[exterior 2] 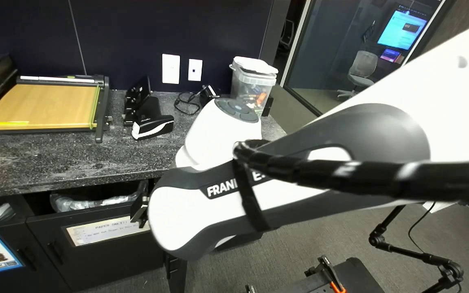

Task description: Close the left cabinet door

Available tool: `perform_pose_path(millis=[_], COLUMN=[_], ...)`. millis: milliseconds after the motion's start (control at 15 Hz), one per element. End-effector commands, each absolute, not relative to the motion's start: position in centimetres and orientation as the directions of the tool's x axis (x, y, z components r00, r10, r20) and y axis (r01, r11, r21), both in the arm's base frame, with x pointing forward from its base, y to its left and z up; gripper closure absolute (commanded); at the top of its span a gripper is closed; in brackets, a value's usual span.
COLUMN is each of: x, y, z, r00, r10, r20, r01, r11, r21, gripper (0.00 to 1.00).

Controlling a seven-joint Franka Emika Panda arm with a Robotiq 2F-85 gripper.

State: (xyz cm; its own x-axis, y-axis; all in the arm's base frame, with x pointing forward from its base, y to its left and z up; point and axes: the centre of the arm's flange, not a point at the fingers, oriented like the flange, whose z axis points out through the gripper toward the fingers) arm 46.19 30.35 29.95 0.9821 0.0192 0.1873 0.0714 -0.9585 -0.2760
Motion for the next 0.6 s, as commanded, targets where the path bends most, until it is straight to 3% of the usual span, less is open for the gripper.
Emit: perform_pose_path(millis=[0,533], x=[49.3,50.3], y=[33.6,37.7], z=[26.2,18.5], r00=[0.986,0.993], r10=[0.003,0.016], r20=[0.168,0.115], r01=[0.058,0.054], r11=[-0.945,-0.942], r21=[-0.321,-0.331], gripper=[0.00,0.00])
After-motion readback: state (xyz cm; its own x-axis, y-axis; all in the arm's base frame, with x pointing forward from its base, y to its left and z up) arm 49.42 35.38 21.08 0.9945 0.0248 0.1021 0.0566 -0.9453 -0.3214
